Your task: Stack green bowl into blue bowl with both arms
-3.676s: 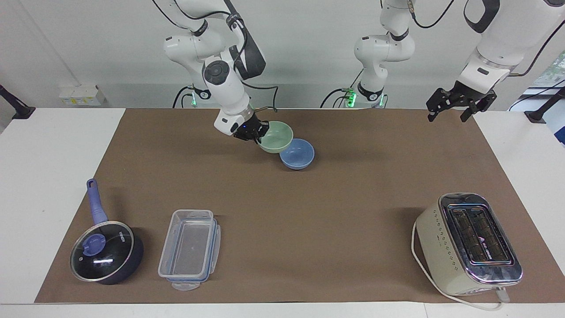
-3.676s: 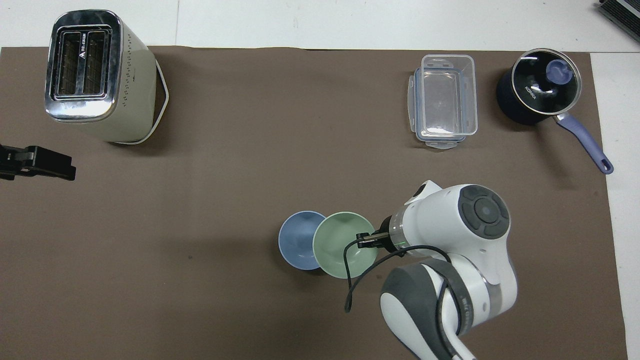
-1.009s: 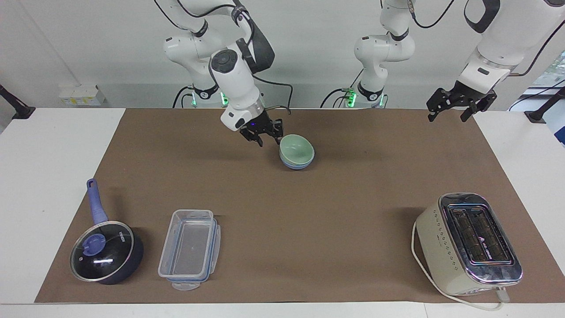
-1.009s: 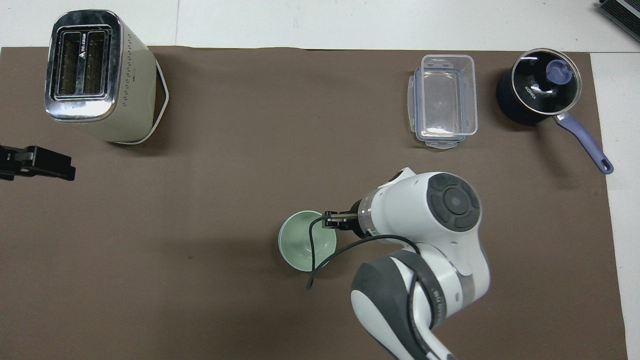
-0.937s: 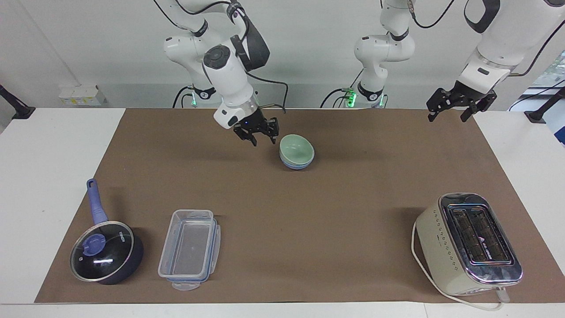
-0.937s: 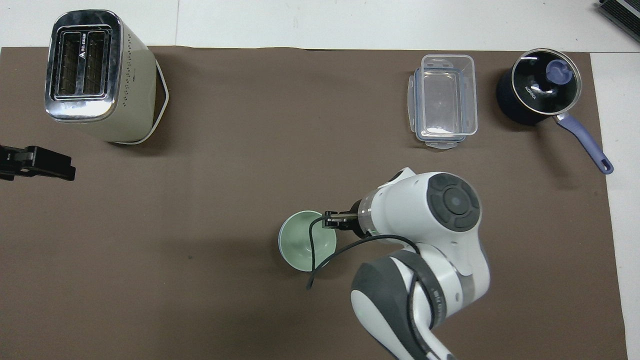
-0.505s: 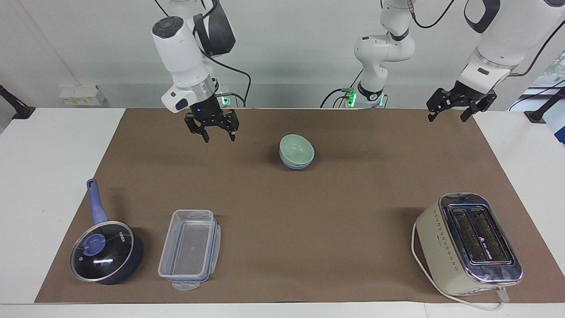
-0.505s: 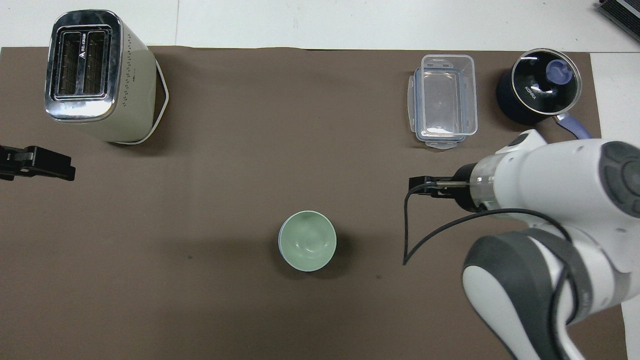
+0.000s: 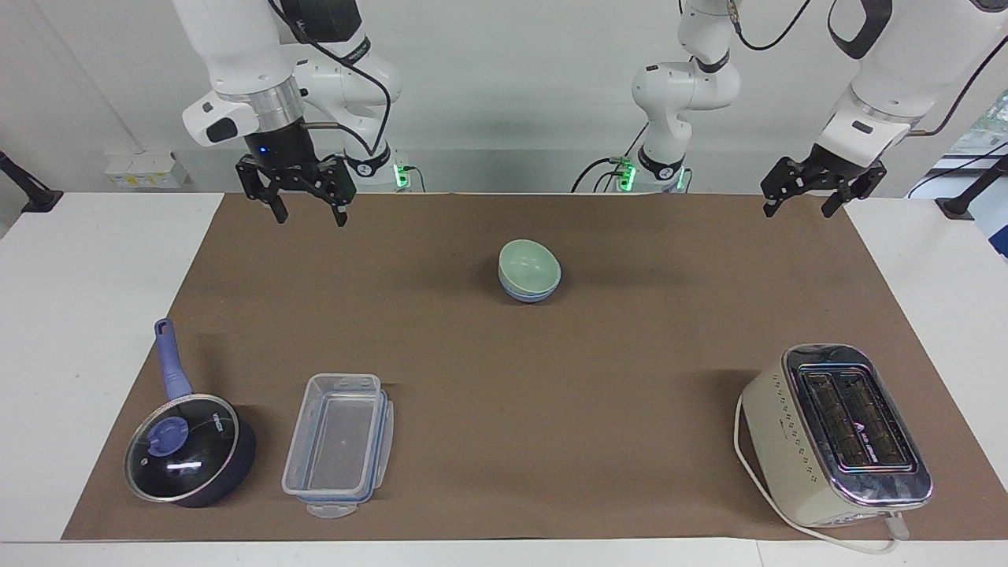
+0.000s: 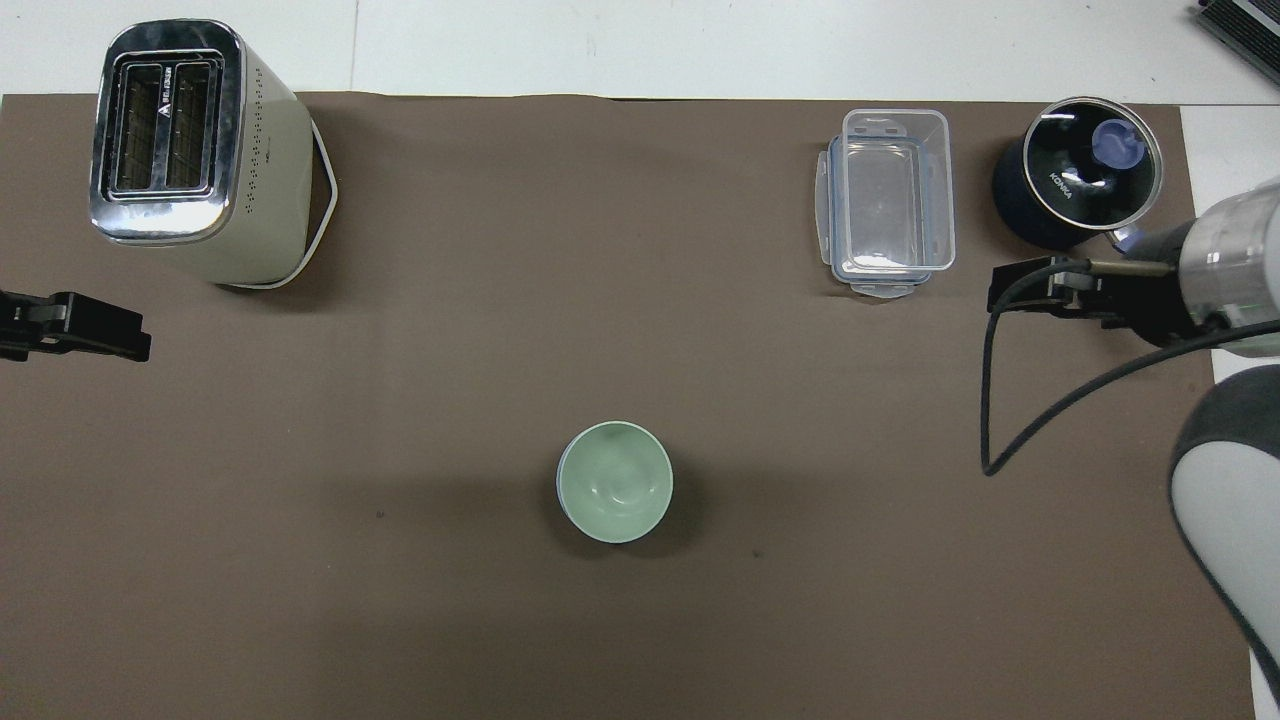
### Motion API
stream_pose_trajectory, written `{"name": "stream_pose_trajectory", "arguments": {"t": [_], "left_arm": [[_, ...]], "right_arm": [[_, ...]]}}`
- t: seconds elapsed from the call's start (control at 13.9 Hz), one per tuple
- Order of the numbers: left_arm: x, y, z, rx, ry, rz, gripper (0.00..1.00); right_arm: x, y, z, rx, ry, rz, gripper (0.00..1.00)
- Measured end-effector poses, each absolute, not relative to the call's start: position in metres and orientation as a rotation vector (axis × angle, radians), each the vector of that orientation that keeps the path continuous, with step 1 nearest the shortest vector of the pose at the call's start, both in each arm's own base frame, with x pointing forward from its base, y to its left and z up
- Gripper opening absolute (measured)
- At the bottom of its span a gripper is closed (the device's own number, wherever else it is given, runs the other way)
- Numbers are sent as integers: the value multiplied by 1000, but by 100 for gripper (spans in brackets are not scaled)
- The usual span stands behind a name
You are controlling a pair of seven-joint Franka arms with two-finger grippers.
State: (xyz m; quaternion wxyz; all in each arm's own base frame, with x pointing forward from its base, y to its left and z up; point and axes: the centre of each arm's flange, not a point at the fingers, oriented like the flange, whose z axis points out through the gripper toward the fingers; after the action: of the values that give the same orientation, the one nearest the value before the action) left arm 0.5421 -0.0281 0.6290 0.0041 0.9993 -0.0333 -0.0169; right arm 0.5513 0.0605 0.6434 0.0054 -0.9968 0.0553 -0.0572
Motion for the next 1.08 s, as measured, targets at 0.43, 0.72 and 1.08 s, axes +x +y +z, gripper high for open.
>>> {"name": "stream_pose_trajectory", "arguments": {"t": [0.43,0.72,1.08], "left_arm": [[542,-28,629,3131,-104,-53,100],[542,-28,629,3131,-104,-53,100],[542,-28,629,3131,-104,-53,100]], "right_arm": [[541,36,675,-3163,126,-78,100],[547,38,666,-3163,94,-53,100],[548,32,662,-3142,101,-28,100]]}}
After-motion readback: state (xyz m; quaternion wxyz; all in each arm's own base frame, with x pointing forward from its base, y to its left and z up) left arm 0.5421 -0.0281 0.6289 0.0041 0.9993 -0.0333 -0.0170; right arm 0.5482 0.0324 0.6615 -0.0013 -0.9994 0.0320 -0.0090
